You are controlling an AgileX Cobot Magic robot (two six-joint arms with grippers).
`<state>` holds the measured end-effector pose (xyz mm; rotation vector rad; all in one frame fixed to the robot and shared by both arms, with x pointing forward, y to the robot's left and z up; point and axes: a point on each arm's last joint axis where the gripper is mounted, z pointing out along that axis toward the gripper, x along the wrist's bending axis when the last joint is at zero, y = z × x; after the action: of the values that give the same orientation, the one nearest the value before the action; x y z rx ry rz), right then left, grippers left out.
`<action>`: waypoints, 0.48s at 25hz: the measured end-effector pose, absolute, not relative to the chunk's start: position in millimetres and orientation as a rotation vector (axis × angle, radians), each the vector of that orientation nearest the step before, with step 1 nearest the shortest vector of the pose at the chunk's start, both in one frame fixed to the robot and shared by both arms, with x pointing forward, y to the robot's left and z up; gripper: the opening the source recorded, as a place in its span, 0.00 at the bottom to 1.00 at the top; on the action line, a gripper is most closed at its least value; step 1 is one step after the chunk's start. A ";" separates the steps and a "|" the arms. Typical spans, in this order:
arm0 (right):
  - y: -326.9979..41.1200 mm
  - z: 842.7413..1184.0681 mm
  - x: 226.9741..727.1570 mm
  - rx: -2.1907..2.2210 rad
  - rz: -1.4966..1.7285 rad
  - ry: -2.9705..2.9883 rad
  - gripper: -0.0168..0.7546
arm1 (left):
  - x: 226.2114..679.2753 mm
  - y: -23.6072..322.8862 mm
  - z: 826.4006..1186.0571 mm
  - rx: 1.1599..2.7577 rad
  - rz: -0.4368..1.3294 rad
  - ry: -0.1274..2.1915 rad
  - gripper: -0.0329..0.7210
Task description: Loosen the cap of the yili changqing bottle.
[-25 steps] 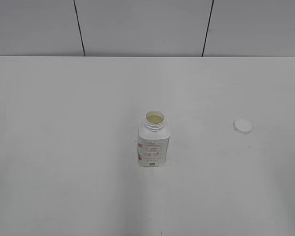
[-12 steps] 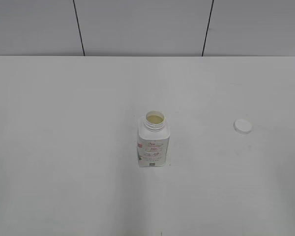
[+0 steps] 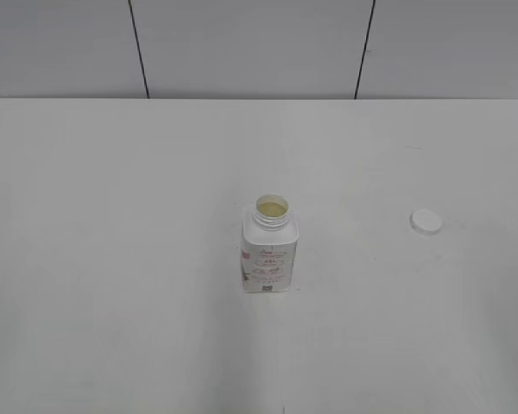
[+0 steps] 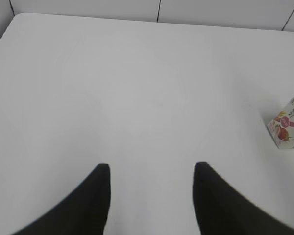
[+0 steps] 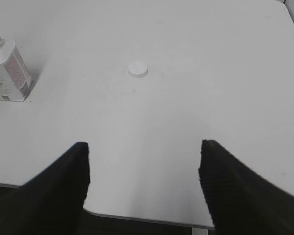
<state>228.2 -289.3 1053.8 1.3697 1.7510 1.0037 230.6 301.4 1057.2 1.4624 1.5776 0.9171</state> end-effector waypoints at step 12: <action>-289.4 1053.8 228.2 1.369 1.004 1.750 0.74 | 230.6 301.4 1057.2 1.462 0.917 1.578 0.48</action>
<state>228.2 -289.4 1053.8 1.3691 1.7501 1.0037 230.6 301.4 1057.2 1.4624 1.5776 0.9171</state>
